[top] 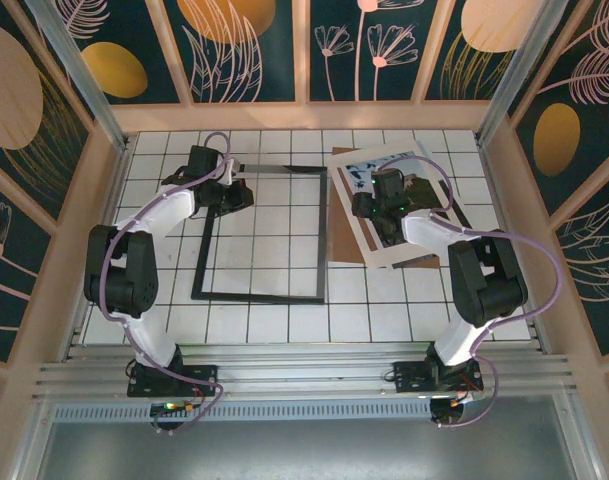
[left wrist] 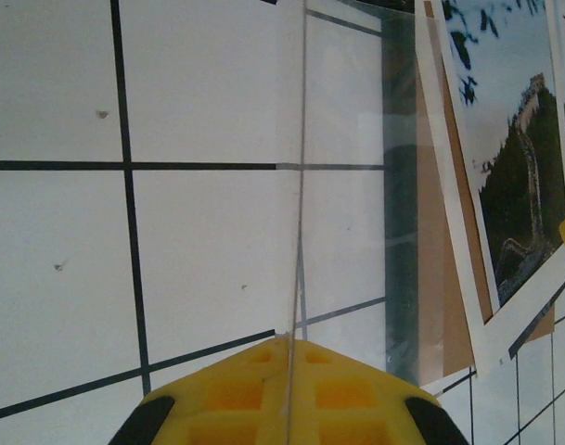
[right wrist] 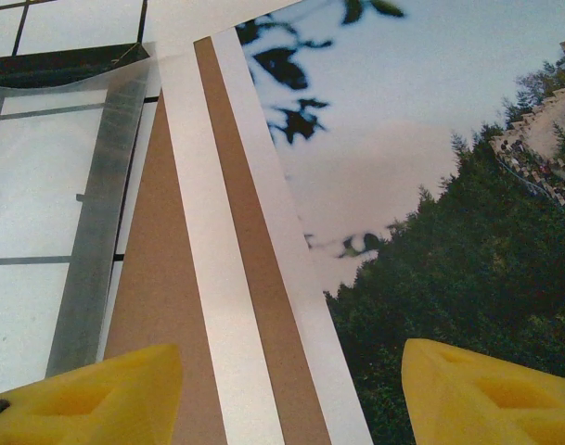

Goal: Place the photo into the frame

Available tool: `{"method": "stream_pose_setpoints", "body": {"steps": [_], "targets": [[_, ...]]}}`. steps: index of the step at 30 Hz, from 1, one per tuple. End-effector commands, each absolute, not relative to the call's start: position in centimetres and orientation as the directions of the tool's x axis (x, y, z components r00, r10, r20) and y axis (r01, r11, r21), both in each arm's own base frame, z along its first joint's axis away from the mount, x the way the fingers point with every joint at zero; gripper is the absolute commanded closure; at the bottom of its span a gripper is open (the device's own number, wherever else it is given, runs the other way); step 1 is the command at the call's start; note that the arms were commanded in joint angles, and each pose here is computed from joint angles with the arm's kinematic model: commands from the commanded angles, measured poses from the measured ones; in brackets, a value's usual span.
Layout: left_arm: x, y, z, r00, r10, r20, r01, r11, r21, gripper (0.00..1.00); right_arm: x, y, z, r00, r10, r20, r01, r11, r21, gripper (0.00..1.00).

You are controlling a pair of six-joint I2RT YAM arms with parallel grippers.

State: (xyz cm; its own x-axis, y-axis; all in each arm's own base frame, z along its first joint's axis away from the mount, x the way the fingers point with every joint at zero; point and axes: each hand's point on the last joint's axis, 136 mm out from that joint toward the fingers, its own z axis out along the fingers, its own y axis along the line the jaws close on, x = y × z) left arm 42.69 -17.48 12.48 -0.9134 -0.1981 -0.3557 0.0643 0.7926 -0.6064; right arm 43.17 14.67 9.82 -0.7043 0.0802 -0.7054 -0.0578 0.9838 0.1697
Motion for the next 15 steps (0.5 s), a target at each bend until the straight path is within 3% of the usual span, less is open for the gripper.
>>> {"method": "stream_pose_setpoints", "body": {"steps": [1, 15], "targets": [[43.1, -18.0, 13.4, -0.900, -0.188, -0.394, 0.118, 0.763, -0.635, 1.00, 43.1, 14.9, 8.8, -0.712, 0.055, -0.700, -0.073, 0.986, 0.152, 0.36], [42.9, -17.9, 15.6, -0.879, -0.190, -0.437, 0.151, 0.758, -0.634, 1.00, 43.4, 15.0, 8.6, -0.714, 0.058, -0.698, -0.071, 0.986, 0.154, 0.35]]}}
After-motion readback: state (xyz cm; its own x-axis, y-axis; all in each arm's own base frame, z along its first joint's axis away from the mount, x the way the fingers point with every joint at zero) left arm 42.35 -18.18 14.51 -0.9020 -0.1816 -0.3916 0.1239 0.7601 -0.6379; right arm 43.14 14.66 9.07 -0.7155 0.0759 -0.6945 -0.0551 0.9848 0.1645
